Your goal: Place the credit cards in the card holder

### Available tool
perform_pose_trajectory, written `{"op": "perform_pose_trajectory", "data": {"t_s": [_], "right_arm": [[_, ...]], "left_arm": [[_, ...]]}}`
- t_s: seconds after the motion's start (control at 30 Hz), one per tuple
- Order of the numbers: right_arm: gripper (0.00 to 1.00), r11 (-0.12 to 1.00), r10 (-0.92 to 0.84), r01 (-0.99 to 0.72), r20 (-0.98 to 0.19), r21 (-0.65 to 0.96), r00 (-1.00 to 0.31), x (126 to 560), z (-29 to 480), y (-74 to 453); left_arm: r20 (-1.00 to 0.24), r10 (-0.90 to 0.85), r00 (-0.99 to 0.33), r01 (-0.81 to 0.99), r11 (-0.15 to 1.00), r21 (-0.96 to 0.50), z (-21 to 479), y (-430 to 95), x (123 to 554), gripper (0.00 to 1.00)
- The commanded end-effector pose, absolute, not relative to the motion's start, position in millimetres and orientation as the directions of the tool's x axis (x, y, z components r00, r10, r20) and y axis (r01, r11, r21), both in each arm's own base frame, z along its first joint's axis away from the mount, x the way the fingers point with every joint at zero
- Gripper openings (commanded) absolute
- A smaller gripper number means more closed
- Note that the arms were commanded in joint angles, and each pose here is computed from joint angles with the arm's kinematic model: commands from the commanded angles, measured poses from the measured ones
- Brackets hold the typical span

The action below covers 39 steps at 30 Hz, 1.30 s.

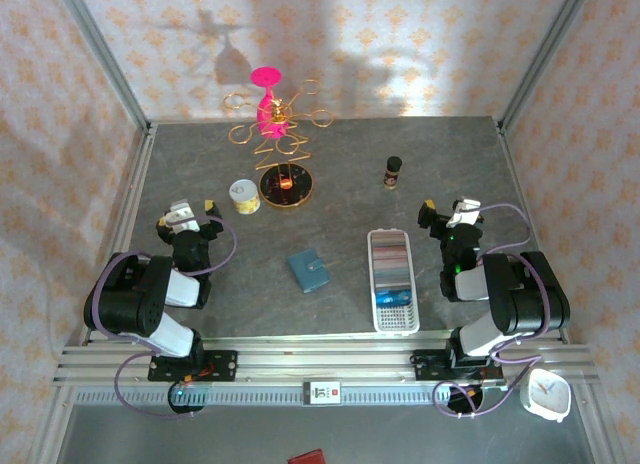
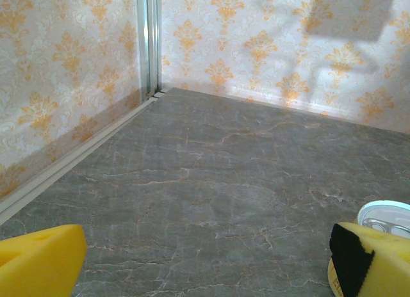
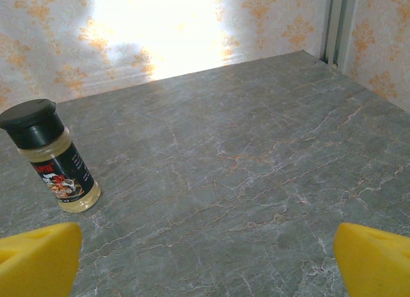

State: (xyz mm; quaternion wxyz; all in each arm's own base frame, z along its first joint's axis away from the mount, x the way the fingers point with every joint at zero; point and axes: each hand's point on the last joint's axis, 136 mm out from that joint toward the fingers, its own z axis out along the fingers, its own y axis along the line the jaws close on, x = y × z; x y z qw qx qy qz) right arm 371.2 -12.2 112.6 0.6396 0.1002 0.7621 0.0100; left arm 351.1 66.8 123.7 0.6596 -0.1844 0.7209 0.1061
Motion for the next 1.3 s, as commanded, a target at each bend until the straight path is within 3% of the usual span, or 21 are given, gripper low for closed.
{"op": "perform_pose_trajectory", "data": {"t_s": [0.0, 0.43, 0.53, 0.63, 0.7, 0.8, 0.9, 1.13, 1.27], "right_arm": [[1.0, 0.977, 0.166, 0.151, -0.979, 0.148, -0.118, 375, 124, -16], [1.0, 0.971, 0.178, 0.187, -0.974, 0.151, -0.138, 380, 141, -21], [1.0, 0.965, 0.216, 0.184, -0.965, 0.188, -0.148, 376, 159, -20], [1.0, 0.938, 0.308, 0.219, -0.937, 0.269, -0.168, 372, 169, -21], [0.99, 0.855, 0.461, 0.347, -0.871, 0.385, -0.171, 369, 170, -34], [1.0, 0.737, 0.593, 0.518, -0.783, 0.434, -0.187, 357, 160, -50], [1.0, 0.75, 0.61, 0.483, -0.754, 0.452, -0.242, 355, 169, -38], [0.98, 0.809, 0.587, 0.251, -0.753, 0.532, -0.297, 340, 224, 0], [0.97, 0.821, 0.559, 0.123, -0.742, 0.557, -0.369, 330, 249, 36]], "left_arm": [[-0.993, -0.113, -0.019, -0.377, 0.921, -0.098, 137, 61, 358, 0.99], [-0.995, -0.094, -0.023, -0.327, 0.941, -0.081, 145, 52, 359, 0.99], [-0.991, -0.13, -0.039, -0.419, 0.902, -0.102, 167, 61, 353, 0.99], [-0.966, -0.254, 0.041, -0.447, 0.861, -0.245, 205, 67, 341, 0.99], [-0.921, -0.366, 0.136, -0.397, 0.831, -0.389, 229, 64, 328, 0.99], [-0.834, -0.52, 0.185, -0.257, 0.793, -0.552, 244, 49, 308, 0.99], [-0.717, -0.644, 0.266, -0.046, 0.735, -0.677, 256, 34, 285, 0.99], [-0.691, -0.723, 0.0, -0.103, 0.688, -0.719, 236, 9, 292, 0.99], [-0.63, -0.744, -0.222, -0.088, 0.659, -0.747, 213, -24, 297, 0.87]]}}
